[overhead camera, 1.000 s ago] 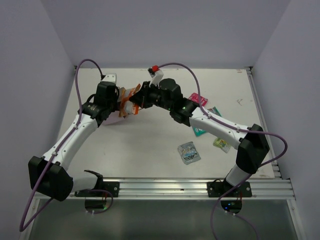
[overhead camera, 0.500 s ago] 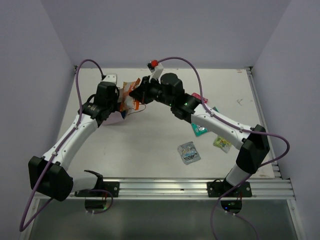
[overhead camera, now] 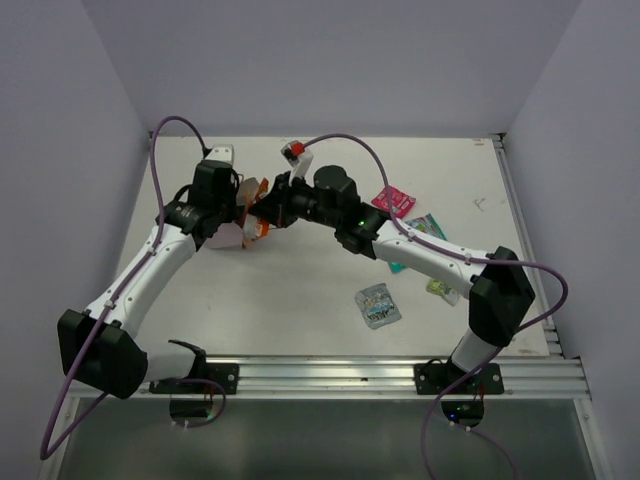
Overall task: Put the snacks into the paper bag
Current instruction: Place the snack in the paper bag.
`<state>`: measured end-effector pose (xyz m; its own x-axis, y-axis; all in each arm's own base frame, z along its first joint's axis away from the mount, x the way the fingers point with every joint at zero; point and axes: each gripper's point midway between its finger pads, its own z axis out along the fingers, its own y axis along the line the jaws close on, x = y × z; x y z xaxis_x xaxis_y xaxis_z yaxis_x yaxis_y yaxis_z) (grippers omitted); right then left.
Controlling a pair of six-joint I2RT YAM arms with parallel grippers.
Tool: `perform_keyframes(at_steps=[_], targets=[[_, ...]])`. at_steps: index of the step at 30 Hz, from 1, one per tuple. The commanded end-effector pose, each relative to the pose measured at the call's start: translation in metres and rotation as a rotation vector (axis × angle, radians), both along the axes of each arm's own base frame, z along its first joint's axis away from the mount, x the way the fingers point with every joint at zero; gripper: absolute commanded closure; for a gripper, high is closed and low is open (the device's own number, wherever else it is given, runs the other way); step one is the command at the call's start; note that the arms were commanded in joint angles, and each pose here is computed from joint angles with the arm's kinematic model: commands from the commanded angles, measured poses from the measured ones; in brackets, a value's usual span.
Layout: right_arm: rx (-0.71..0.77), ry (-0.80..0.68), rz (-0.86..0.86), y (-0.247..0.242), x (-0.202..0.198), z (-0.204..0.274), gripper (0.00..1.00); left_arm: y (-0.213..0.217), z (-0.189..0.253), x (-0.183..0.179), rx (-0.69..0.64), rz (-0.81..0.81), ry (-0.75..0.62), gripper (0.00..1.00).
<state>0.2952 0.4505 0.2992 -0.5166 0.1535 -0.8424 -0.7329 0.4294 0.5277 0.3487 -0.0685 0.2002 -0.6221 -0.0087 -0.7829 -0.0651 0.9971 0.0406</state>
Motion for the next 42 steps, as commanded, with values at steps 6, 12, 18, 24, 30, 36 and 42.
perform_keyframes(at_steps=[6, 12, 18, 24, 30, 36, 42], targets=[[0.073, -0.071, 0.068, 0.009, -0.014, 0.029, 1.00, -0.008, 0.019, 0.009, -0.046, -0.010, -0.048, 1.00], [0.011, -0.162, 0.013, -0.005, -0.007, 0.048, 1.00, -0.002, 0.011, 0.003, -0.003, -0.024, -0.034, 1.00], [-0.010, -0.231, -0.016, -0.014, -0.001, 0.066, 1.00, -0.003, 0.009, 0.000, -0.005, -0.033, -0.021, 1.00], [0.019, -0.293, -0.017, -0.018, -0.001, 0.091, 1.00, -0.007, 0.012, 0.000, -0.021, -0.048, -0.023, 1.00], [0.014, -0.322, -0.041, -0.024, 0.003, 0.099, 1.00, -0.006, 0.007, -0.002, -0.016, -0.044, -0.006, 1.00], [0.004, -0.336, -0.056, -0.027, 0.008, 0.096, 1.00, -0.008, 0.009, -0.001, -0.021, -0.050, -0.006, 1.00], [0.004, -0.333, -0.042, -0.020, 0.011, 0.087, 1.00, -0.010, 0.012, -0.001, -0.029, -0.057, -0.004, 1.00]])
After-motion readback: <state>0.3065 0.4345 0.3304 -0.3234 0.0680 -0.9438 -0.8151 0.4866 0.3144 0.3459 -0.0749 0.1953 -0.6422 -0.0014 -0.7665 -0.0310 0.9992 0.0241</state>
